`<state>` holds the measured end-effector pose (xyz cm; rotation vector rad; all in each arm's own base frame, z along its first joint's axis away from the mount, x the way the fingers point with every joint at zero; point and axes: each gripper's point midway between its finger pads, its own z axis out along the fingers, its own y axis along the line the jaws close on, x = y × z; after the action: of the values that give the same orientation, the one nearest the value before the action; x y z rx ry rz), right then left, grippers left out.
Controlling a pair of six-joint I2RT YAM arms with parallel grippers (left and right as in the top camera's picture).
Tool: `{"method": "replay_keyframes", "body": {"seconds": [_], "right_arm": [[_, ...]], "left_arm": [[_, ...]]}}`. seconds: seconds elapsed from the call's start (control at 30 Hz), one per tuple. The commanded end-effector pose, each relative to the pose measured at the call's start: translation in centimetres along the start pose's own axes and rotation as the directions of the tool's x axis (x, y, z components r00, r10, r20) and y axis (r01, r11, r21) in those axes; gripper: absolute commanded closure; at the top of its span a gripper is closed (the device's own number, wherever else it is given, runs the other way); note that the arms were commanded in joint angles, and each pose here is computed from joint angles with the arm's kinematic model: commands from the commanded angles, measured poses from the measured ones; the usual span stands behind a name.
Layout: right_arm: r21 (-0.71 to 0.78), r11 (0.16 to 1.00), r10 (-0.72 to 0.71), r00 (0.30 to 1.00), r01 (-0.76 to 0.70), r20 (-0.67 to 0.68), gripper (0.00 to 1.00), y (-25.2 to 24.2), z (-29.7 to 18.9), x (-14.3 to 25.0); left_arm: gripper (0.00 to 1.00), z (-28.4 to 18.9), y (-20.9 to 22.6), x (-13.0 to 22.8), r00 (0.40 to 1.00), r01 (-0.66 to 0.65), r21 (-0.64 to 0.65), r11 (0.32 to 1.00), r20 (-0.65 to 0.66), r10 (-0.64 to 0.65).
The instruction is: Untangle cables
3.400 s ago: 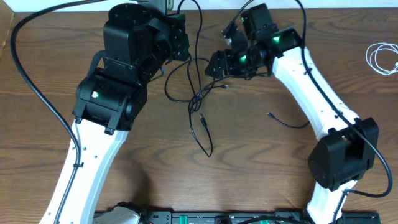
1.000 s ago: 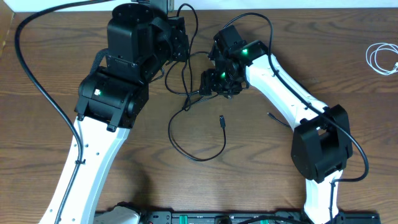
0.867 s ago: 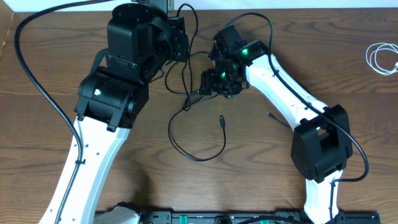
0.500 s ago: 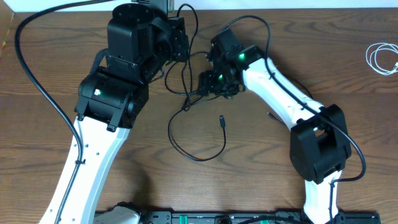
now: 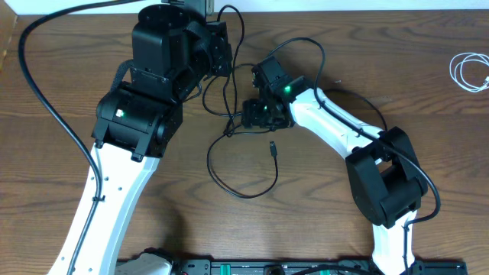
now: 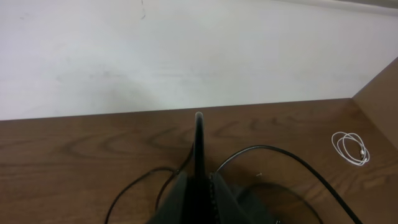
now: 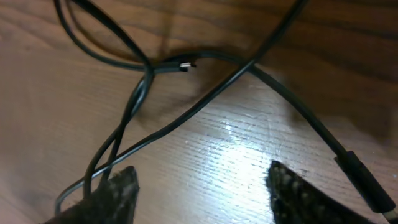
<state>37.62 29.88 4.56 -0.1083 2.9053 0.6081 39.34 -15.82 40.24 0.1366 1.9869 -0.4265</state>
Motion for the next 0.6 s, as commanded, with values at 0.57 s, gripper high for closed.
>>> {"method": "replay_keyframes", "body": {"seconds": [0.57], "right_arm": [[-0.365, 0.565, -0.741, 0.65, 0.74, 0.17, 0.15, 2.1, -4.2, 0.0]], "left_arm": [[0.93, 0.2, 0.4, 0.1, 1.0, -0.004, -0.015, 1.0, -0.002, 0.004]]}}
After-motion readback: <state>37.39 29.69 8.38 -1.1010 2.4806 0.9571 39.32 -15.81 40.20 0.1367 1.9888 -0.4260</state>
